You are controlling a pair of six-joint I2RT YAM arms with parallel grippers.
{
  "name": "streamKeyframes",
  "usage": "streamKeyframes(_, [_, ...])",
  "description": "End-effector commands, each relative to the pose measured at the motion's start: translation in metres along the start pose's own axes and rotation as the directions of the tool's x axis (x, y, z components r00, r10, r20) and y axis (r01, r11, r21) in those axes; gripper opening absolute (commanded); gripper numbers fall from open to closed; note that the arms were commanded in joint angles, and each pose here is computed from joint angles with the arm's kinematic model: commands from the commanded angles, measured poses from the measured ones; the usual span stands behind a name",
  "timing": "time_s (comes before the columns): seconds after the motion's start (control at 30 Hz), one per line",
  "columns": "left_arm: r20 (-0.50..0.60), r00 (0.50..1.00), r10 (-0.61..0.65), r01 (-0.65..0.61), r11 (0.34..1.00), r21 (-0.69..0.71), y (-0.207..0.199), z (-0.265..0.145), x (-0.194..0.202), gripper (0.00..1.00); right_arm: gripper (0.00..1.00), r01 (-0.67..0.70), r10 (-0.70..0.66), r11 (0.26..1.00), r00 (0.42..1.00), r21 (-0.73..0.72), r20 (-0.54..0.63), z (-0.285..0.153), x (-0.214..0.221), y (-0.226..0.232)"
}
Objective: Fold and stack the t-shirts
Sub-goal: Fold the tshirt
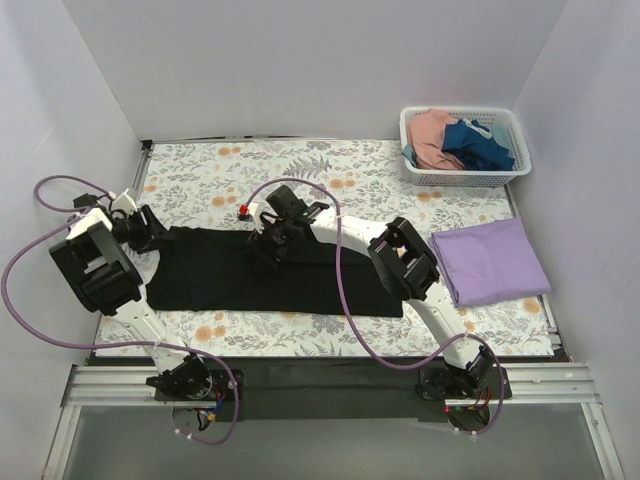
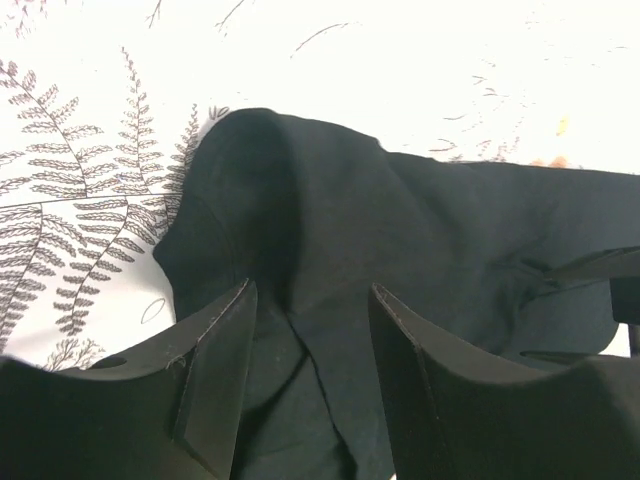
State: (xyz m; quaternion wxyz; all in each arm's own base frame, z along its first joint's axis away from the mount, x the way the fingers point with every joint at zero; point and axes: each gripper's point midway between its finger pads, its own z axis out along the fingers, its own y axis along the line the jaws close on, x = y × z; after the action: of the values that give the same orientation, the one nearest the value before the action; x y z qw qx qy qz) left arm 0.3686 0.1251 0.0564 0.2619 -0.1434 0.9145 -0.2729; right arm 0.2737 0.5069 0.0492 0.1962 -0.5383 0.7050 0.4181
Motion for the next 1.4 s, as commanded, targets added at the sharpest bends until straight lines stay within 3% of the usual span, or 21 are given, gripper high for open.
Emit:
streamKeyframes(0.0, [-0.005,1.000,0.004,-0.004,1.000,-0.010,0.001,0.009,0.004,0.47,0.69,-0.025,0.026,1.000,0.999,-0.008,0.044,-0.003,-0.023,0.005])
streamKeyframes(0.43, [-0.028,1.000,0.005,-0.005,1.000,0.015,0.000,0.021,0.012,0.34,0.67,-0.094,0.099,0.988,0.994,-0.125,0.036,0.004,-0.014,0.026])
streamKeyframes(0.67, [-0.030,1.000,0.007,-0.006,1.000,0.026,-0.004,0.021,0.013,0.32,0.65,-0.131,0.134,0.985,0.991,-0.111,0.014,0.014,-0.004,0.021])
streamKeyframes(0.83, [-0.026,1.000,0.014,-0.013,0.999,0.032,-0.007,0.020,0.012,0.31,0.54,-0.129,0.130,0.983,0.992,-0.133,-0.003,0.018,0.002,0.031])
streamKeyframes(0.93, [-0.027,1.000,0.015,-0.014,0.999,0.035,-0.008,0.020,0.013,0.29,0.42,-0.128,0.128,0.982,0.992,-0.138,-0.005,0.019,0.002,0.033])
streamKeyframes(1.03, [-0.026,0.999,0.025,-0.024,0.999,0.028,-0.008,0.018,0.012,0.24,0.23,-0.125,0.127,0.982,0.992,-0.143,-0.001,0.018,-0.001,0.035])
streamKeyframes(1.07, [-0.031,0.999,0.022,-0.022,0.999,0.027,-0.009,0.017,0.013,0.19,0.12,-0.128,0.129,0.981,0.992,-0.143,-0.001,0.017,-0.001,0.035])
streamKeyframes(1.13, [-0.033,0.999,0.016,-0.015,1.000,0.016,-0.008,0.015,0.012,0.15,0.04,-0.118,0.120,0.982,0.993,-0.149,0.010,0.012,-0.007,0.039])
streamKeyframes(1.3, [-0.047,0.999,0.007,-0.006,1.000,0.005,-0.014,0.004,0.012,0.00,0.01,-0.112,0.117,0.979,0.993,-0.172,0.021,0.000,-0.015,0.052])
streamKeyframes(1.37, [-0.042,0.999,0.026,-0.027,0.999,-0.021,-0.015,-0.002,0.010,0.00,0.01,-0.109,0.115,0.978,0.993,-0.178,0.027,-0.005,-0.018,0.054])
